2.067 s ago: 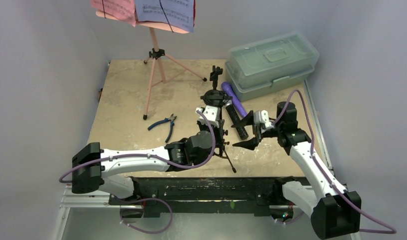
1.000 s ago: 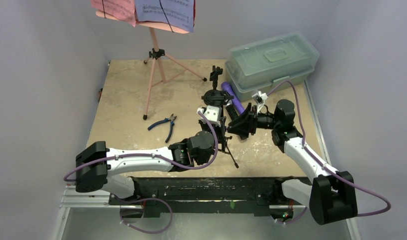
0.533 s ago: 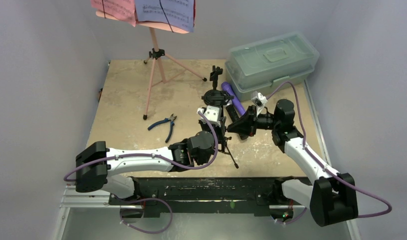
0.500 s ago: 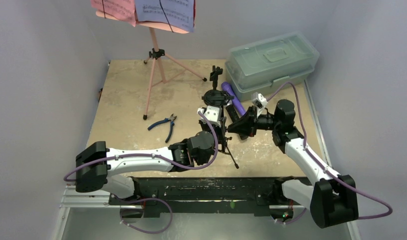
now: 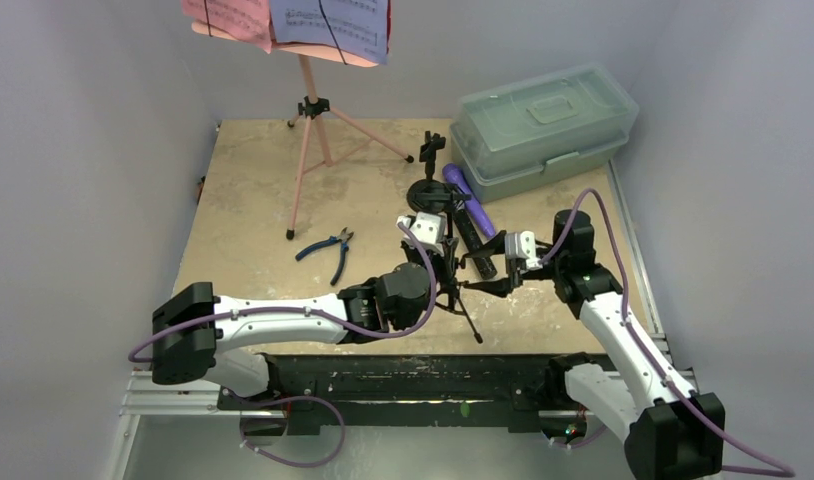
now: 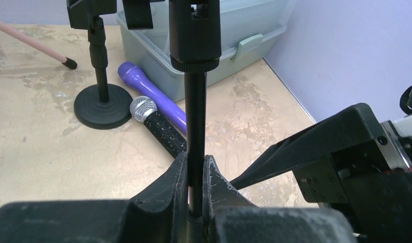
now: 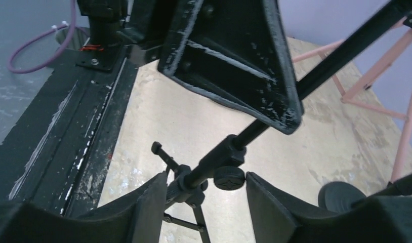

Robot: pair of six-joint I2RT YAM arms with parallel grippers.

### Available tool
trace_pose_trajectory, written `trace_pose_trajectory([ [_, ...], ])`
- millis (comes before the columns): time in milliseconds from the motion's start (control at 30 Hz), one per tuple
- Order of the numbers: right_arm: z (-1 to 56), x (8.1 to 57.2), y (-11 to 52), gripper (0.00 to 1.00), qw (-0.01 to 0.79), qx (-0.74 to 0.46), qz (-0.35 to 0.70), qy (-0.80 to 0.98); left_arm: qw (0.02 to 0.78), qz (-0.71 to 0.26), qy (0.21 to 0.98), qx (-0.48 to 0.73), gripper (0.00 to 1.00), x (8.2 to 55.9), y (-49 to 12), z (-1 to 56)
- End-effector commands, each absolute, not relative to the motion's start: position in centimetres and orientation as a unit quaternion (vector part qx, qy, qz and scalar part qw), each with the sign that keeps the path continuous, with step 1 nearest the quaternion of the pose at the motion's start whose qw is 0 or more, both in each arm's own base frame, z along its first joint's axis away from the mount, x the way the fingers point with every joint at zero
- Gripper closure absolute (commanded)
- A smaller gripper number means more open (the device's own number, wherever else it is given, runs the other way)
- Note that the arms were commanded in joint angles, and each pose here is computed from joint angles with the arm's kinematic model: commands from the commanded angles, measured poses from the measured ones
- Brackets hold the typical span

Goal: Pack up the instrument practice props
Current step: Unscrew the knob on the microphone stand, then place the microphone stand at the center of the board.

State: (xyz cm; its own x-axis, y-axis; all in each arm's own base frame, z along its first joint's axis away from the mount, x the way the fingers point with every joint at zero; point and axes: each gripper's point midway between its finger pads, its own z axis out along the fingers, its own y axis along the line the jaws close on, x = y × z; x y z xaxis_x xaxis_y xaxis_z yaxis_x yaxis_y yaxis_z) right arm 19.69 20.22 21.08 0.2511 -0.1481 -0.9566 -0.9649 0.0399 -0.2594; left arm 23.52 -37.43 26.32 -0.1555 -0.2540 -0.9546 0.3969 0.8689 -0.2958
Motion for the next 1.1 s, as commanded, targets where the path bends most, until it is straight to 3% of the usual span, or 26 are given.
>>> trace_pose_trajectory([
  [0, 23.1, 18.4, 20.5, 0.32, 0.527, -0.583, 0.419, 0.454, 0.662, -0.295, 0.688, 0.012, 1.00, 23.6, -37.3, 29.9],
  [233, 24.2, 20.5, 21.0, 0.19, 0.490, -0.446, 0.506, 0.553, 0.689, -0.300, 0.660, 0.015, 1.00, 23.6, -36.3, 32.3],
  [600, 23.0, 22.2, 21.2, 0.18, 0.476, -0.392, 0.515, 0.596, 0.716, -0.311, 0.625, -0.006, 1.00, 24.0, -36.4, 35.4],
  [933, 22.8, 22.1, 21.7, 0.33, 0.485, -0.397, 0.513, 0.586, 0.716, -0.351, 0.603, -0.028, 1.00, 23.9, -37.4, 37.1],
  [1067, 23.2, 21.8, 21.7, 0.52, 0.489, -0.407, 0.514, 0.576, 0.710, -0.365, 0.602, -0.029, 1.00, 23.8, -38.1, 37.1],
])
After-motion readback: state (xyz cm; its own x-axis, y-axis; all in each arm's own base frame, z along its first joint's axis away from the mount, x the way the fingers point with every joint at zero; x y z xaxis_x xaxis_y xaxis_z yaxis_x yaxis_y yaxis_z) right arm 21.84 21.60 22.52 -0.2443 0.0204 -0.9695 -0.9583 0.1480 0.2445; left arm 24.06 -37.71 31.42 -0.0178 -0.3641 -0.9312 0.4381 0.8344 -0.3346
